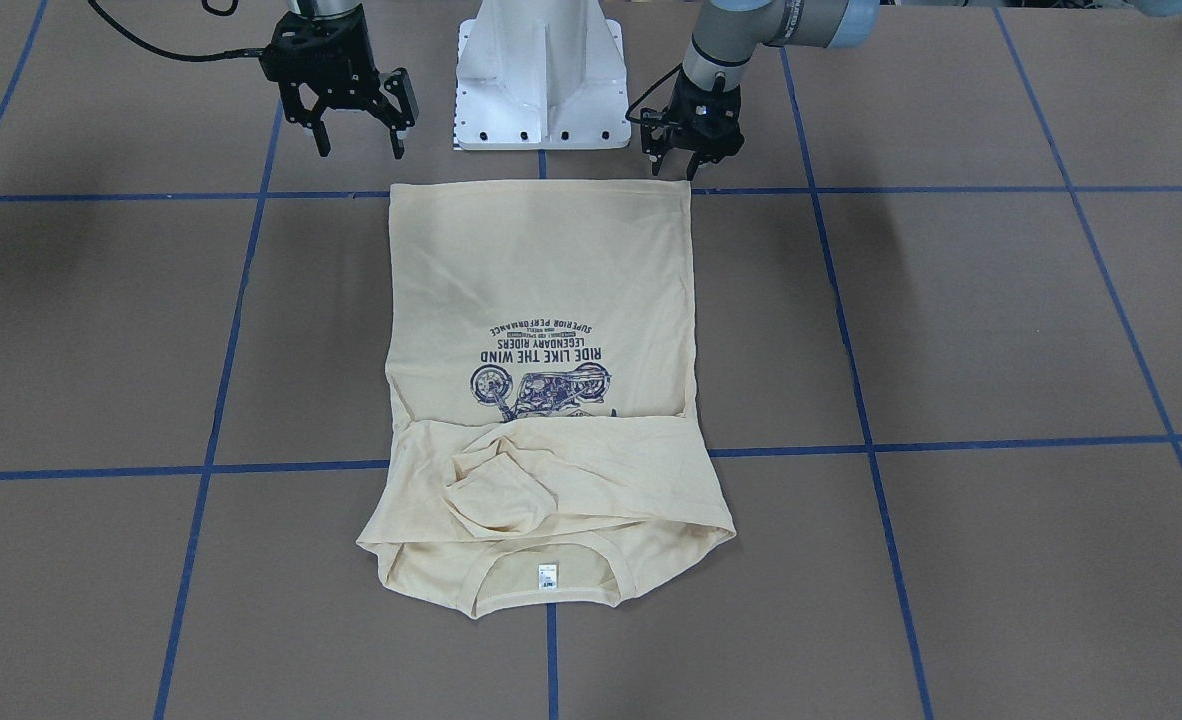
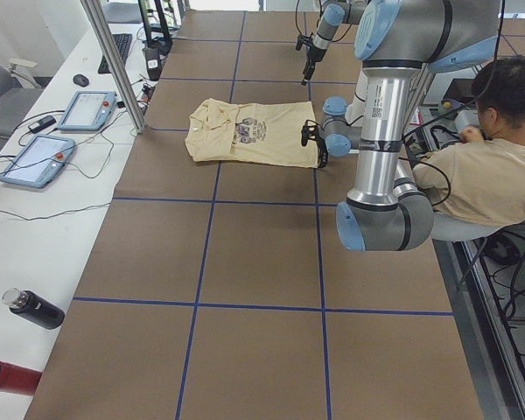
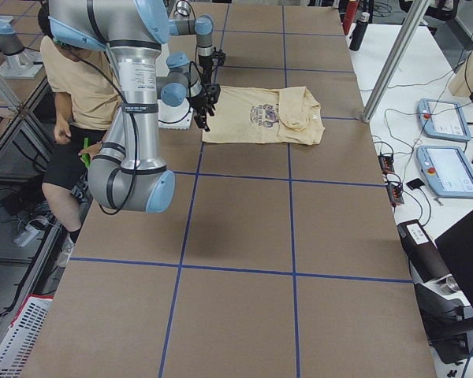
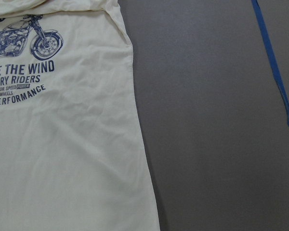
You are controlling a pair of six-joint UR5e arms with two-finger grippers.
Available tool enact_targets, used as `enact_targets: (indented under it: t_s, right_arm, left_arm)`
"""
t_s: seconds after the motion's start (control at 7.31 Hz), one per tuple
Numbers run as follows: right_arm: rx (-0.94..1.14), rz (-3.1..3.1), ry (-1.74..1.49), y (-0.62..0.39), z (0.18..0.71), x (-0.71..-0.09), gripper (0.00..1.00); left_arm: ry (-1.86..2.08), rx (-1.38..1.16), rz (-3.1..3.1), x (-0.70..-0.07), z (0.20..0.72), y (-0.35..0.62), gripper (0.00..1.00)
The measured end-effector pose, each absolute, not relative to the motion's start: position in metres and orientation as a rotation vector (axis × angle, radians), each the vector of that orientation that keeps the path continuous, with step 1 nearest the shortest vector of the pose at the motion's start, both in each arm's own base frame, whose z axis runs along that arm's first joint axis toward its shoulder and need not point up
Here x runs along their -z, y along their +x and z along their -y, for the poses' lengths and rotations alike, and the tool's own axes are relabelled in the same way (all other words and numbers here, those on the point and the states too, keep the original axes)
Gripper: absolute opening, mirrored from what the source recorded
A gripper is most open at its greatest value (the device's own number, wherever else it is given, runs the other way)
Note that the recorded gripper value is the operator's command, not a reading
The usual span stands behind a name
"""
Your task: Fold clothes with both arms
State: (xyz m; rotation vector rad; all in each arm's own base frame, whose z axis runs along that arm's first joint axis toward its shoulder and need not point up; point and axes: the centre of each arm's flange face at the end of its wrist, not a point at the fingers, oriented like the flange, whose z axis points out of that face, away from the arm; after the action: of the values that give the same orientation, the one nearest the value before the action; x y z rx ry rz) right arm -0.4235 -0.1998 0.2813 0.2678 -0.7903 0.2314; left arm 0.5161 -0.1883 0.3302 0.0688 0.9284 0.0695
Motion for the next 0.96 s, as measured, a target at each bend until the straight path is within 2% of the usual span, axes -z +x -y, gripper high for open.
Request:
enact_targets:
  t_s: [0.96]
  right_arm:
    - [-0.232,0.78,0.278,-0.427,0.2,-0.285,0.99]
  left_arm:
    - [0.083,-0.056,-0.91,-0.336,0.204,0.511,0.49]
